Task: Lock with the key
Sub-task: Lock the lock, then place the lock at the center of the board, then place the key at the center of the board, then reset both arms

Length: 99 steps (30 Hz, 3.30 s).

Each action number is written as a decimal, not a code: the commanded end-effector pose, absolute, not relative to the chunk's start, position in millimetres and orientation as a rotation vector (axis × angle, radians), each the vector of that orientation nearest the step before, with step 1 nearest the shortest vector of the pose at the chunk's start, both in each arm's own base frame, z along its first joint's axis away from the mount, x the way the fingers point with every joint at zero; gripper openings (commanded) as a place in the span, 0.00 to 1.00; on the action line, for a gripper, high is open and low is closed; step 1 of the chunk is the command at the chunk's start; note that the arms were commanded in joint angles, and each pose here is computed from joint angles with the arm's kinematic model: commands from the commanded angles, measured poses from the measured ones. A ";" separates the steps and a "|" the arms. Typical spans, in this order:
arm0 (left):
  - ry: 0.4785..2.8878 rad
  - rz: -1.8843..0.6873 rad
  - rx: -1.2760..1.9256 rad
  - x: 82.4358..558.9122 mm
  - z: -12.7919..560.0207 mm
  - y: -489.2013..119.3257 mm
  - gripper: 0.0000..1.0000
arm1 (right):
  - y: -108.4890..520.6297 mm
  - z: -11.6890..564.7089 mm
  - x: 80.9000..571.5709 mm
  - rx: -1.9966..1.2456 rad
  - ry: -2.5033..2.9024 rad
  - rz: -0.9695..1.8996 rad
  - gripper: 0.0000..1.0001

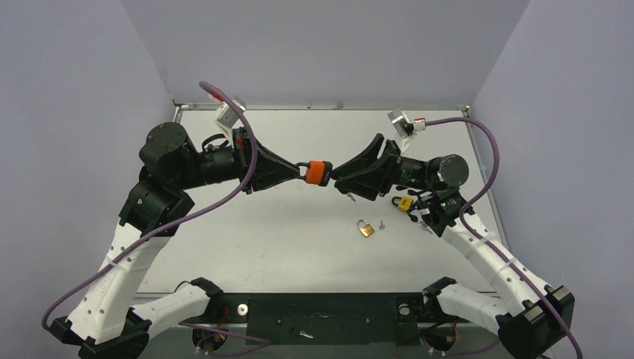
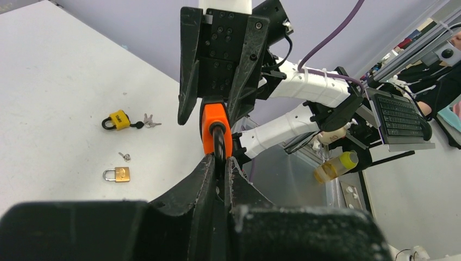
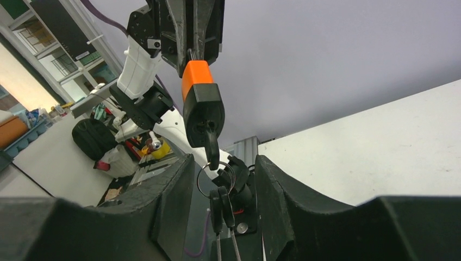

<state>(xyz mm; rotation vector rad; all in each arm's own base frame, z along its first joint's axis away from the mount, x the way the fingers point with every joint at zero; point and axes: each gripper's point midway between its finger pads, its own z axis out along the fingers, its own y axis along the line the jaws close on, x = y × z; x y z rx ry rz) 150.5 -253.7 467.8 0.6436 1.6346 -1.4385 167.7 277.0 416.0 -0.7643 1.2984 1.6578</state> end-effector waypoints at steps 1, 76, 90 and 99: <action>1.466 -1.457 0.683 138.0 504.3 -247.7 0.00 | 278.7 437.1 157.9 -0.826 1.200 1.627 0.39; 2.344 -0.666 -0.273 420.8 128.0 -233.5 0.39 | 258.0 107.6 414.6 0.092 2.396 0.357 0.78; 2.132 -0.406 0.045 338.6 292.3 -220.1 0.49 | 199.9 244.0 359.1 0.205 2.076 0.438 0.86; 2.062 -0.358 0.074 320.5 321.8 -196.1 0.50 | 161.7 306.2 320.7 0.262 1.870 0.487 0.90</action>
